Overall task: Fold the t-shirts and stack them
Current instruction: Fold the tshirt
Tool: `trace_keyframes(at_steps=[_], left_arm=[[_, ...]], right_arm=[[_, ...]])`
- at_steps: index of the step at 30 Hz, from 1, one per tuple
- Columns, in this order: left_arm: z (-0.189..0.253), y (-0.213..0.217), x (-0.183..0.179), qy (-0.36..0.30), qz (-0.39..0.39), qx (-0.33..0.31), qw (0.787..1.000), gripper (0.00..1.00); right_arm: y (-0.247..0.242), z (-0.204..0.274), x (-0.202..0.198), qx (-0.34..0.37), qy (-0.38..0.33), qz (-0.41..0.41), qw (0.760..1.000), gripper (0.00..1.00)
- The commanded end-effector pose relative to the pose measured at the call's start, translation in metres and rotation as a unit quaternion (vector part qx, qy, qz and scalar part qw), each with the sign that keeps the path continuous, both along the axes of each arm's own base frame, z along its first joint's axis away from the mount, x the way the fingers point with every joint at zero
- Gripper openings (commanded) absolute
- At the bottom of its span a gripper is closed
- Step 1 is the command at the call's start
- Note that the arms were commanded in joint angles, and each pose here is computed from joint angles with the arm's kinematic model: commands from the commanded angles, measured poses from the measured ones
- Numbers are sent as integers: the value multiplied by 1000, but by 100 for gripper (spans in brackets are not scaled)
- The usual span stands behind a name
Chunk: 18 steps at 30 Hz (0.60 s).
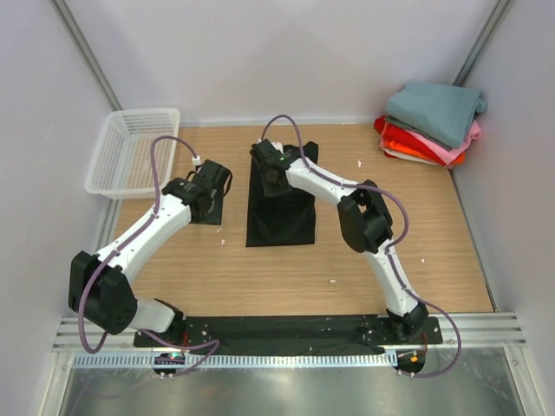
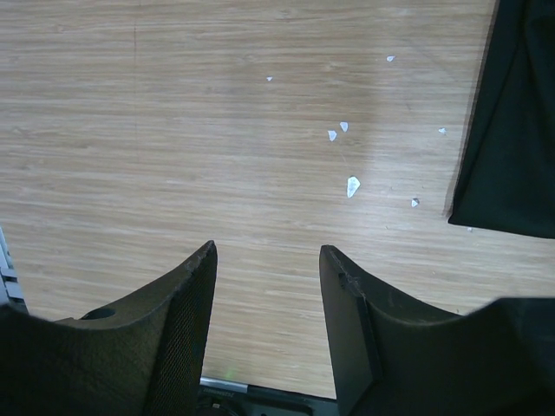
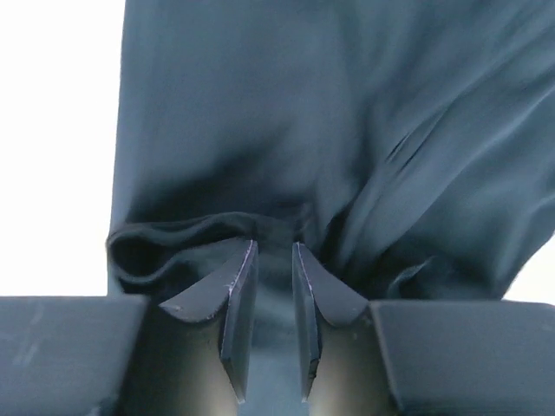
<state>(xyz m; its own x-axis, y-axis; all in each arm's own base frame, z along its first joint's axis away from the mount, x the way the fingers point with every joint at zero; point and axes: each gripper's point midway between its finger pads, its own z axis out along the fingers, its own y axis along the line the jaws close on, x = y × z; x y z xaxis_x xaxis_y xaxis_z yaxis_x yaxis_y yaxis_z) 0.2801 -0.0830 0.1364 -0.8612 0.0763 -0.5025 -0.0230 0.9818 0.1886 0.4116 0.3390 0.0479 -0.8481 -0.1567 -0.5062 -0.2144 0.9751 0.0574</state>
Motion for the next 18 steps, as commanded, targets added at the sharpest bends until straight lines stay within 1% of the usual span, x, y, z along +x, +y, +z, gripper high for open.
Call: trace_keyframes(at_steps=[1, 2, 4, 7, 8, 9, 12, 14, 17, 18], left_arm=[[11, 3, 8, -30, 6, -1, 1000, 52], [11, 3, 8, -29, 5, 0, 1000, 52], [10, 5, 7, -28, 8, 3, 1000, 52], [7, 5, 7, -24, 8, 6, 1000, 52], [8, 5, 7, -27, 9, 6, 1000, 52], [8, 5, 7, -25, 8, 6, 1000, 52], [7, 5, 8, -24, 10, 7, 1000, 52], [8, 6, 8, -24, 10, 7, 1000, 51], [8, 6, 8, -25, 11, 8, 1000, 51], [8, 7, 8, -26, 12, 8, 1000, 51]], right_arm=[[-19, 36, 46, -38, -60, -26, 997, 29], [-20, 41, 52, -41, -67, -24, 997, 30], [-20, 66, 65, -33, -92, -30, 995, 30], [-21, 85, 59, -20, -107, -27, 994, 30], [-20, 106, 53, -1, -121, -26, 992, 31], [-23, 97, 43, -4, -113, -22, 993, 31], [-19, 93, 6, 7, -94, -3, 996, 31], [-7, 84, -17, 16, -78, 17, 997, 31], [-11, 52, -53, 0, -41, 28, 999, 31], [-11, 50, -58, 3, -38, 28, 999, 31]])
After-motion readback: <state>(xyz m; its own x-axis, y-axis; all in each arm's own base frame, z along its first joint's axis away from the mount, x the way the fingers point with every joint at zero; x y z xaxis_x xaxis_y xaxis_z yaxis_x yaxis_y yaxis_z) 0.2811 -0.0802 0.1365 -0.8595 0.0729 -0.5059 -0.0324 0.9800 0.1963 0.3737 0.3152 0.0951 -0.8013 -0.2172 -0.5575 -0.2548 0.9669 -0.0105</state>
